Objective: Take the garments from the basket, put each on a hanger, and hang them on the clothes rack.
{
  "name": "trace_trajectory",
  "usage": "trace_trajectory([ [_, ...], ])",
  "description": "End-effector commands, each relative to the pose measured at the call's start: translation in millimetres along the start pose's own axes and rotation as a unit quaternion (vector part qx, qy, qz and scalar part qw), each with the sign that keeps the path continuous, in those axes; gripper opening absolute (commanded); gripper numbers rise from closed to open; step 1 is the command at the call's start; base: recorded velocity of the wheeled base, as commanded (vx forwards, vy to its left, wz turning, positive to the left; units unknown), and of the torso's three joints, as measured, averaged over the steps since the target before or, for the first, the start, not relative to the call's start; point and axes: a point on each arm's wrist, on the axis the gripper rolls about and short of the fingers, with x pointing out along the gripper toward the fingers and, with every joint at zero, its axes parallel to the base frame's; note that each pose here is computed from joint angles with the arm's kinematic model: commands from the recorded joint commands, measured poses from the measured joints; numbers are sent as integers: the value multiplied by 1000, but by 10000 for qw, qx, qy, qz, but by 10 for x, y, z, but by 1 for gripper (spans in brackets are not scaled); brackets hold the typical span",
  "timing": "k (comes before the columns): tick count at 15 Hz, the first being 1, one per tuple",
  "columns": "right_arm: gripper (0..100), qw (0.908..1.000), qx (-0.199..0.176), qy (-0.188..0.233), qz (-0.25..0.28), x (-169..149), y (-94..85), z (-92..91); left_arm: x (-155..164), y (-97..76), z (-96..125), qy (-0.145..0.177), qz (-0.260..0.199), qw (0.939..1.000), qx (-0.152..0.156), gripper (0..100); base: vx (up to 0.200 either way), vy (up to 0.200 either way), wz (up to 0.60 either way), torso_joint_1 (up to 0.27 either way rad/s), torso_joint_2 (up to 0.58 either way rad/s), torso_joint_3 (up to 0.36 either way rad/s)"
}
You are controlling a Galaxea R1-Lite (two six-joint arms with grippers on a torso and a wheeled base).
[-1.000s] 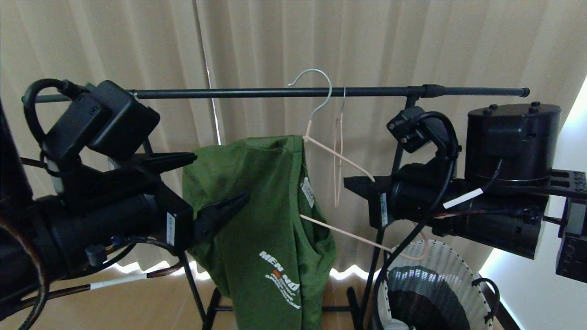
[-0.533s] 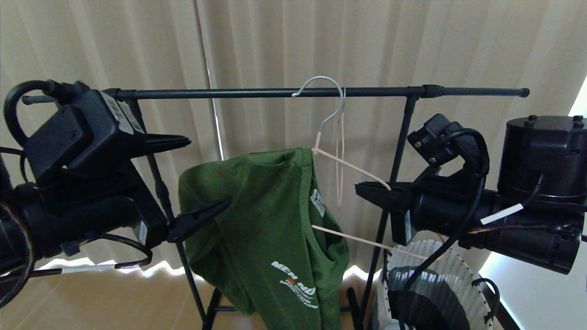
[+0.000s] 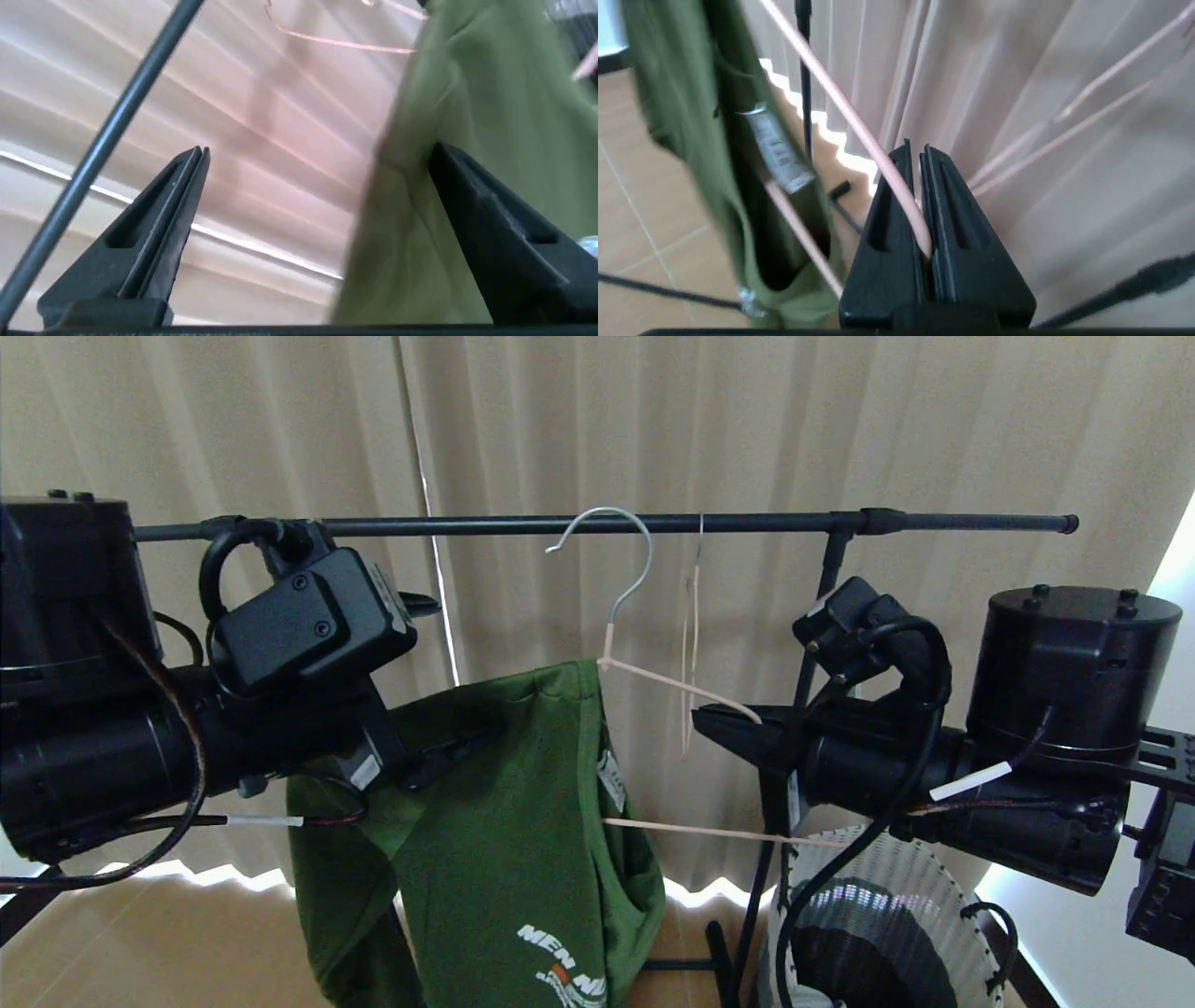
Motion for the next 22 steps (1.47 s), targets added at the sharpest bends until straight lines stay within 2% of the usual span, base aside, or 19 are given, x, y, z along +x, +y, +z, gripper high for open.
trace_trajectory([
  [1, 0, 9999, -25, -5, 98, 9, 55, 2, 85, -21, -46, 94, -85, 9999, -29, 100, 0, 0, 0, 0, 0, 0],
  [4, 0, 9995, -46, -75, 297, -15, 127, 31, 111, -9, -46, 21, 2, 10000, -9, 100, 0, 0, 0, 0, 0, 0],
  [5, 0, 9992, -47, -98, 379, -23, 130, 38, 110, -12, -55, 37, -3, 10000, -13, 0, 0, 0, 0, 0, 0, 0],
  [15, 0, 9992, -33, -166, 374, -56, 124, 68, 84, -12, -55, 48, 29, 10000, -27, 0, 0, 0, 0, 0, 0, 0],
  [16, 100, 9992, -33, -158, 367, -56, 124, 63, 84, -8, -51, 43, 45, 10000, -24, 0, 0, 0, 0, 0, 0, 0],
  [19, 100, 9994, -47, -169, 304, -56, 116, 71, 83, -1, -56, 110, 120, 9999, -24, 0, 0, 0, 0, 0, 0, 0],
  [22, 100, 9998, -44, -199, 40, -160, 86, 77, 84, 20, -80, 543, 553, 9968, -210, 0, 0, 0, 0, 0, 0, 0],
])
